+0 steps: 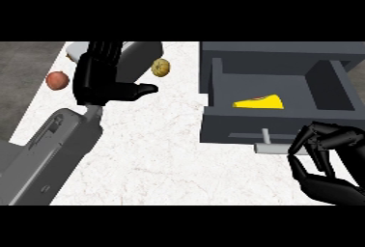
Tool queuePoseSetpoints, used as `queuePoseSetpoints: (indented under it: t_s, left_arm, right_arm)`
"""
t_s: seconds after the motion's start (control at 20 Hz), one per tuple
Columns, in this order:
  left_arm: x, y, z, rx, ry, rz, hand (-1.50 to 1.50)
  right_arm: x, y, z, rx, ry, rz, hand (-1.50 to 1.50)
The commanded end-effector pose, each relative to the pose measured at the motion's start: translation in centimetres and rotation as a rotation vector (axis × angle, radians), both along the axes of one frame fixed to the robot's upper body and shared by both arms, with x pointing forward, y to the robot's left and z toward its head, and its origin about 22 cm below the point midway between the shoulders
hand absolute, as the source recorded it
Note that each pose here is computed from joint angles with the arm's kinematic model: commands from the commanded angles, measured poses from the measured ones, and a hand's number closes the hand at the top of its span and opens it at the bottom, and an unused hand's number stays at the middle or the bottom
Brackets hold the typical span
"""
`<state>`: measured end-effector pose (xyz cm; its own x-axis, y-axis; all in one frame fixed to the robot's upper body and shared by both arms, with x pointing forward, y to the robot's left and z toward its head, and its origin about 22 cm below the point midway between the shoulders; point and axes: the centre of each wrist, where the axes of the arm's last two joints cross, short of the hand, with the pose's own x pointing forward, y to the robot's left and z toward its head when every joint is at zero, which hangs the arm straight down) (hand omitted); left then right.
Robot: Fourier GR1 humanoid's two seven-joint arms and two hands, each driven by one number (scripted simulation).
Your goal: Pick up the cup, place it into the drawer and close the drawer
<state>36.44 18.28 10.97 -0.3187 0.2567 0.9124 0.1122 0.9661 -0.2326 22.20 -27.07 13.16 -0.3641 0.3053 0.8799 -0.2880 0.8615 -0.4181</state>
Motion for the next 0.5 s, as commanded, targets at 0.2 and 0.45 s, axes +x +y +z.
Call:
queuePoseSetpoints:
  t_s: [0.2,0.45]
  left_arm:
    - [-3.9,5.8,-1.5,-0.012,0.02,0.001,-1.5]
    - [-5.7,9.4,-4.0,-0.01,0.022,0.005,-1.5]
  right_arm:
    - [2.1,1.5,-0.2,-0.38,-0.086,0.046,1.5]
    - [3.8,3.5,-4.2,-0.542,-0.105,0.041,1.5]
